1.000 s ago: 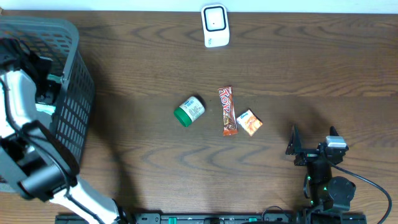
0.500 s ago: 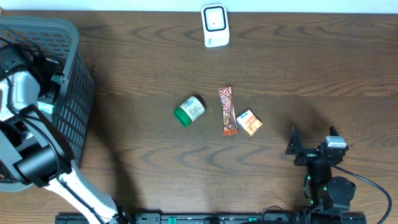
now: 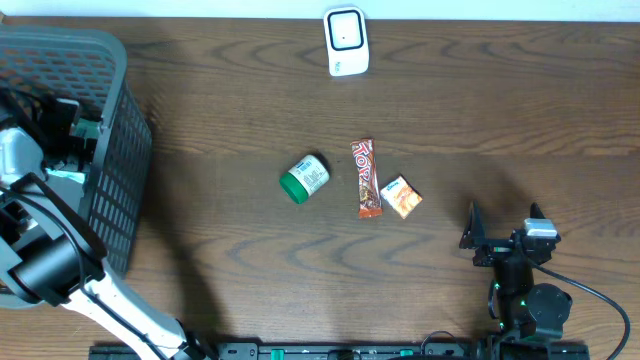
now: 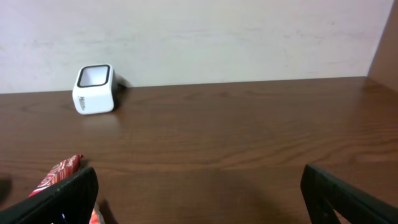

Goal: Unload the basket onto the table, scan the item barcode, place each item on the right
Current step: 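Reach the left gripper into the basket and grasp the mint-green wipes packet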

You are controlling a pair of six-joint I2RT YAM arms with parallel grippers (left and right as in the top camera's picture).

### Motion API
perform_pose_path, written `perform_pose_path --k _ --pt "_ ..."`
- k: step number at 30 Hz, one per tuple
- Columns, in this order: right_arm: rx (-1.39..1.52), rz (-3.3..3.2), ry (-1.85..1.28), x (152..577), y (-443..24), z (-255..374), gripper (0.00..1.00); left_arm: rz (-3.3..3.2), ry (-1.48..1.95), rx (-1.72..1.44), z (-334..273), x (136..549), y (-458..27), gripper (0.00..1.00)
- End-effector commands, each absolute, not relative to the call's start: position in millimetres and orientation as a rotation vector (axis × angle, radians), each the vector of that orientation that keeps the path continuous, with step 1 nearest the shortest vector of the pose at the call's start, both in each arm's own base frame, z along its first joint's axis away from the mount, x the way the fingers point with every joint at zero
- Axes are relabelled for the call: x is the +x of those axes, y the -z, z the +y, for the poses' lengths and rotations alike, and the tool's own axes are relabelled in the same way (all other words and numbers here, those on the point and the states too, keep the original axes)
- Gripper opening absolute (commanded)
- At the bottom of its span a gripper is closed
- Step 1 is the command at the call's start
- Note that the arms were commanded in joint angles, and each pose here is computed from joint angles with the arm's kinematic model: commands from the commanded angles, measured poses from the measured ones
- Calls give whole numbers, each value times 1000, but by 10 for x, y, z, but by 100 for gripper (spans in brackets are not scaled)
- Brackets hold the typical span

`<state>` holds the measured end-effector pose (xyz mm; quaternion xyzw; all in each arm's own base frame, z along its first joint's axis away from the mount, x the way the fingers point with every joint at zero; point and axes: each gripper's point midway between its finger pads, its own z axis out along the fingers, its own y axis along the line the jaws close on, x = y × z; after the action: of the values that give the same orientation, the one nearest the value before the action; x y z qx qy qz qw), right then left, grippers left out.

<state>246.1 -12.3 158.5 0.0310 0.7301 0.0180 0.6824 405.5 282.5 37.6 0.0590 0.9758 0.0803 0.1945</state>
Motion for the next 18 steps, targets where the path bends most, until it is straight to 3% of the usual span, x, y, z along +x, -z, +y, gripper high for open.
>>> perform_pose_path --k 1,2,7,10,18 --pt "72 1636 -57 2459 -1585 -99 99 2767 -130 136 2787 3983 -119 99" --pt "72 1636 -57 2459 -1585 -99 99 2776 -121 131 2791 3964 -67 96" --pt "72 1636 -57 2459 -1585 -99 99 2805 -89 122 2780 3918 94 57" --pt "72 1636 -57 2459 -1585 -99 99 2807 -87 121 2779 3916 103 39" --pt "72 1636 -57 2459 -1586 -99 99 2769 -88 -84 2813 3958 -92 31"
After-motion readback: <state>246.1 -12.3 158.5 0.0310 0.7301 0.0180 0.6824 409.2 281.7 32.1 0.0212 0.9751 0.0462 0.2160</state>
